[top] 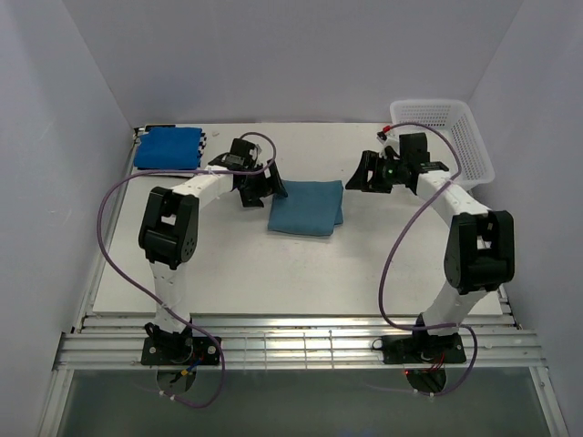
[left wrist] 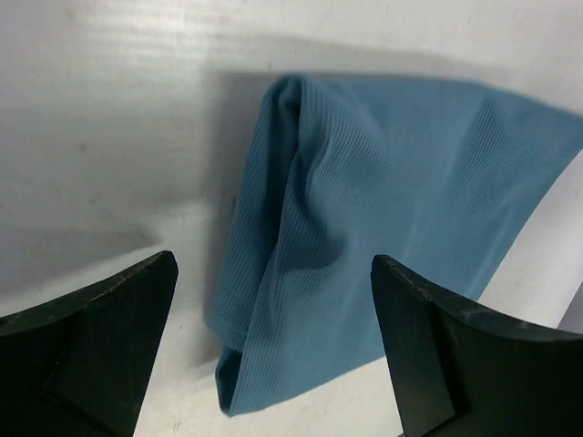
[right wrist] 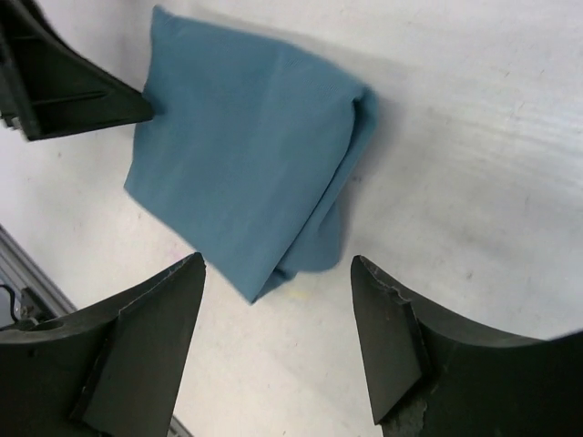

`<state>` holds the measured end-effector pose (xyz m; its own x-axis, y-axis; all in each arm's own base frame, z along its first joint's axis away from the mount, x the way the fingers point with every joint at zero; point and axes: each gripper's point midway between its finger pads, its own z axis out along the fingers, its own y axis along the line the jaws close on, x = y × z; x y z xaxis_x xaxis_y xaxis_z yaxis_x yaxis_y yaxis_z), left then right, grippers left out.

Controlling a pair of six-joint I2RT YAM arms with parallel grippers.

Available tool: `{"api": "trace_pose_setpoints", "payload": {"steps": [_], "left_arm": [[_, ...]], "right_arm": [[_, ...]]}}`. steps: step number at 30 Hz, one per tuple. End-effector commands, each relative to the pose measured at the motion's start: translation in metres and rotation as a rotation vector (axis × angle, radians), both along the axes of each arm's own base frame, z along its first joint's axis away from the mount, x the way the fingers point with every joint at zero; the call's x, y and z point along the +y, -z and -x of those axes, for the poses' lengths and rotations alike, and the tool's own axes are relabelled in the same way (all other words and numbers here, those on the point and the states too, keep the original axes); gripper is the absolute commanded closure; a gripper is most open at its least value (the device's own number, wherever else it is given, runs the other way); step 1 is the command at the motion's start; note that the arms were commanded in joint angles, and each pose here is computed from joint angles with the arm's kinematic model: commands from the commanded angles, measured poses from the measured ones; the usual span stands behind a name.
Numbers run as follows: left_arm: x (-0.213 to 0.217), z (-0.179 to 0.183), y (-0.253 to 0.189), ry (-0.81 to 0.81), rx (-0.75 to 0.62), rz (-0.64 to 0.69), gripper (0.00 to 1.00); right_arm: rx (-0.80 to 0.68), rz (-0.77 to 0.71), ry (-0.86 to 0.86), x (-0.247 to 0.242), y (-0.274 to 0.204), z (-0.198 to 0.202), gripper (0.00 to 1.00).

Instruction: Fold and stack the tank tops

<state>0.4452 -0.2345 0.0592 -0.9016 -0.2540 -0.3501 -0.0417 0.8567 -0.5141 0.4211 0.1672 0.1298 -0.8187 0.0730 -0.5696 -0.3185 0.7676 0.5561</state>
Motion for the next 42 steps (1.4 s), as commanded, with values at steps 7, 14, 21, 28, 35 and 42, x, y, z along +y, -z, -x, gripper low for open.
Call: {"api": "trace_pose_setpoints", "payload": {"steps": [7, 14, 21, 28, 35, 42], "left_arm": [[-0.024, 0.049, 0.008, 0.246, 0.003, 0.077, 0.02], [-0.037, 0.061, 0.025, 0.278, 0.057, 0.118, 0.03], [-0.048, 0.059, 0.04, 0.278, 0.082, 0.107, 0.09], [-0.053, 0.065, 0.052, 0.254, 0.12, 0.122, 0.32], [-0.05, 0.065, 0.068, 0.164, 0.137, 0.009, 0.66], [-0.044, 0.056, 0.068, 0.154, 0.116, -0.076, 1.0]], "right_arm": [[-0.024, -0.022, -0.017, -0.004, -0.005, 0.054, 0.28], [-0.064, -0.01, -0.01, -0.007, -0.019, 0.055, 0.28], [-0.095, -0.005, -0.011, -0.008, -0.028, 0.057, 0.28], [-0.107, -0.006, -0.012, -0.008, -0.032, 0.057, 0.28], [-0.096, 0.003, -0.005, -0.01, -0.026, 0.058, 0.28], [-0.127, 0.023, 0.004, -0.014, -0.032, 0.057, 0.28]]}}
